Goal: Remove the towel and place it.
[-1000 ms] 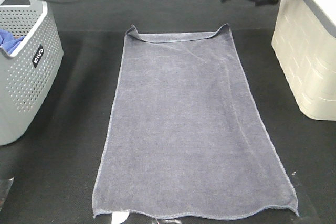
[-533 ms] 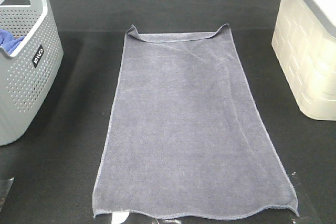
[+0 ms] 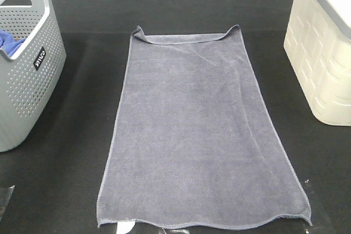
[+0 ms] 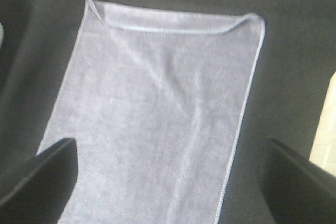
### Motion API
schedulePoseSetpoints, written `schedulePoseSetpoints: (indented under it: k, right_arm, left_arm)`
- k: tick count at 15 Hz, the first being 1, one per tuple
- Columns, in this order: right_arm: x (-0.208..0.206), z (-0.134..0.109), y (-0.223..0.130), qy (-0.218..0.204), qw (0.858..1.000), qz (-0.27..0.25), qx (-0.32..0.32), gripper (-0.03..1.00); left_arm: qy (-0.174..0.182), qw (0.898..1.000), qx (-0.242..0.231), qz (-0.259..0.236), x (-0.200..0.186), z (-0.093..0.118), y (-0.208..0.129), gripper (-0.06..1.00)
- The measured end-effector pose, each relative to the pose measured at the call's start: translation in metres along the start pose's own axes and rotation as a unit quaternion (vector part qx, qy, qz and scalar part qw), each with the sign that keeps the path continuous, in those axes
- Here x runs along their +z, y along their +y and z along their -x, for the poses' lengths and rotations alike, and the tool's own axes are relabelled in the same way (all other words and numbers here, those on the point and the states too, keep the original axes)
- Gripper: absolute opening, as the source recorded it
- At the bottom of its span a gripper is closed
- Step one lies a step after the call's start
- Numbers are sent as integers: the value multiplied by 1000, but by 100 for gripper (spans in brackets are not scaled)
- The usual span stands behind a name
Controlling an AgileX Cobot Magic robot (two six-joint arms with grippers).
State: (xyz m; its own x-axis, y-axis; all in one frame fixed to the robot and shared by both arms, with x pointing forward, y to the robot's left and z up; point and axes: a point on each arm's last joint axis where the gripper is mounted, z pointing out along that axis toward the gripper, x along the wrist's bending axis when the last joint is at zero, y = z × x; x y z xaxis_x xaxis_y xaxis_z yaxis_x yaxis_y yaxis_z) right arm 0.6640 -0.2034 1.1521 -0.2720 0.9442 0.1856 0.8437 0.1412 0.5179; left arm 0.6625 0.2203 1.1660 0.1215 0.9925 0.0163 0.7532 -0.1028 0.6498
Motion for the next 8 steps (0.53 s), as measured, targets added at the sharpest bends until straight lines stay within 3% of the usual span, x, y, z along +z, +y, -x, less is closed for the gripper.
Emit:
schedulePoseSetpoints:
  k: [1, 4, 8]
  right_arm:
    - [-12, -3, -1, 2, 1000, 9, -2, 87]
    - [-53, -12, -16, 2, 1000, 28, -6, 87]
    - [-92, -20, -74, 1, 1000, 1, 0, 87]
  left_arm:
    - [7, 1000, 4, -20, -9, -2, -4, 67]
    - [18, 1000, 14, -18, -37, -6, -13, 67]
    - [19, 999, 16, -35, -92, -12, -61, 67]
